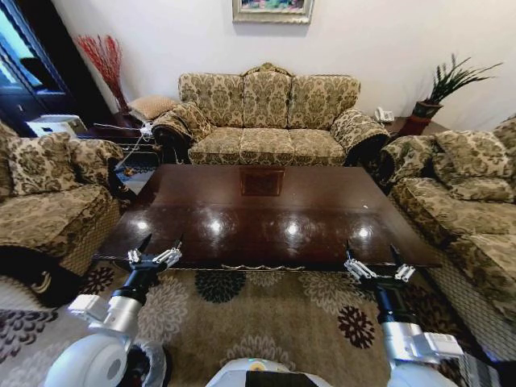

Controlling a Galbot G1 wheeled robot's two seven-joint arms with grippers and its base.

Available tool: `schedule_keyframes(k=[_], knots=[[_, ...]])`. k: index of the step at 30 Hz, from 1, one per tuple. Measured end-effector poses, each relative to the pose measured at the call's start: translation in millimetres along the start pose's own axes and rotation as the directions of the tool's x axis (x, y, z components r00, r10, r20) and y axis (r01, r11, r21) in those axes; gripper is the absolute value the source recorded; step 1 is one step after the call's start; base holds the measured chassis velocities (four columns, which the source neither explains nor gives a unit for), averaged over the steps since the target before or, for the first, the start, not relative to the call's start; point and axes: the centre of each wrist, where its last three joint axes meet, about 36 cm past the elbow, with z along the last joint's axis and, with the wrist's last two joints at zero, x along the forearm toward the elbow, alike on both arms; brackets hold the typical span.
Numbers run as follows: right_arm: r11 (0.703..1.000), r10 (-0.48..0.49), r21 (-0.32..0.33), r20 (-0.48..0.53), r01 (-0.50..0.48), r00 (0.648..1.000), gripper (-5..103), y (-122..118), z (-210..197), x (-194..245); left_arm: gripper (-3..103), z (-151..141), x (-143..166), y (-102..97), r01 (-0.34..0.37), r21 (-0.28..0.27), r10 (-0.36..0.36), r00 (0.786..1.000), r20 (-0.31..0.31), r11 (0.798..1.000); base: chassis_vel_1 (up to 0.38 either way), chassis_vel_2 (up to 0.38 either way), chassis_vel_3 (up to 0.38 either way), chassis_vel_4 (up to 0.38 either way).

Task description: Move to the front of the table and place the trash on the table into the trash bin.

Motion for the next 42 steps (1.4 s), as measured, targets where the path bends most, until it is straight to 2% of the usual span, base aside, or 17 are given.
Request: schedule_keyframes(k=[42], knots=[[1.0,-0.002,-0.001,0.0,0.002,1.0,100,0.1,0.3,-0.1,100,-0.1,0.1,0.2,0.0,-0.001,0.0,1.0,0.002,1.0,-0.019,-0.016,0.018,0.016]])
